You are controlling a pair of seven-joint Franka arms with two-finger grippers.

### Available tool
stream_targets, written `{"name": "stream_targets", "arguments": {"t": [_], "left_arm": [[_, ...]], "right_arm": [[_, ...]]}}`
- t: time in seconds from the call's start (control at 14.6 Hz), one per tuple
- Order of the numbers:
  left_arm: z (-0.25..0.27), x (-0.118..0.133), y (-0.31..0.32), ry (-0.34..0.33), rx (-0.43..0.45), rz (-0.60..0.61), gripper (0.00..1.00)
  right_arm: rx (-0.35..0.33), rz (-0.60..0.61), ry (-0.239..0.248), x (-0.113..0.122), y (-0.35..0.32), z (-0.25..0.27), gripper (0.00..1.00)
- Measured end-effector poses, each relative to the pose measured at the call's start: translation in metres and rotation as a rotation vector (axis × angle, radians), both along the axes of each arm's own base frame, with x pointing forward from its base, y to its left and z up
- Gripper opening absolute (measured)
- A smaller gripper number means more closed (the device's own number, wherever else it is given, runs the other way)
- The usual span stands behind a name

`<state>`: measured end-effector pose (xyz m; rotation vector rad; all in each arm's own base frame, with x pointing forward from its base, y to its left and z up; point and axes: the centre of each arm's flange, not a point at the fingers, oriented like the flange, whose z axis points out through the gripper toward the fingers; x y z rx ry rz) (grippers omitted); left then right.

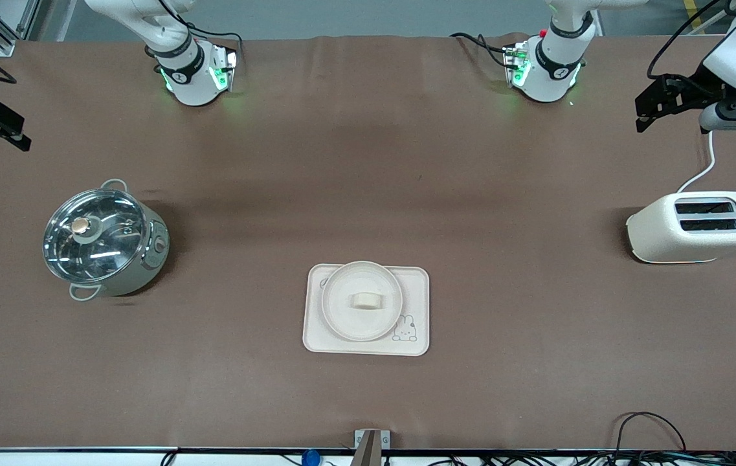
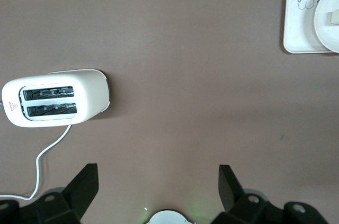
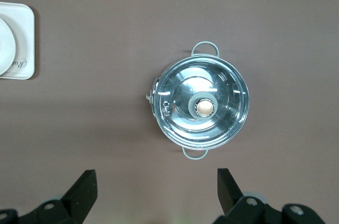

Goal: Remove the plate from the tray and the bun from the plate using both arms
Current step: 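Reach the right gripper toward the white plate on the tray, then grasp the rim of the white plate with the right gripper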

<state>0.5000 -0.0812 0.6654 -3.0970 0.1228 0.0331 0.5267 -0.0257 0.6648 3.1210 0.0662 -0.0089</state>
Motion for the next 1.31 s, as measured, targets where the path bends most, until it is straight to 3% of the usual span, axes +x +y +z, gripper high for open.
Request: {"name": "stream_targets", "arguments": {"t": [0.27,0.55,0.82,0.96,1.31], "left_arm": [[-0.002,0.002,0.000,0.004,0.000,0.001,1.00],[-0.002,0.006,0.003,0.003,-0.002,0.006,1.00],[-0.006,0.010,0.003,0.008,-0.003,0.007,1.00],[-0.008,0.013,0.003,0.008,-0.003,0.007,1.00],[-0.032,0.033,0.007,0.025,-0.007,0.016,1.00]], "right_arm": [[0.005,0.013,0.048,0.020,0.009,-0.030,1.00],[0.204,0.019,0.027,0.061,0.040,-0.076,1.00],[0.397,-0.036,0.004,0.124,0.121,-0.177,1.00],[0.449,-0.069,-0.015,0.145,0.176,-0.238,1.00],[0.501,-0.172,-0.037,0.149,0.300,-0.387,1.00]]}}
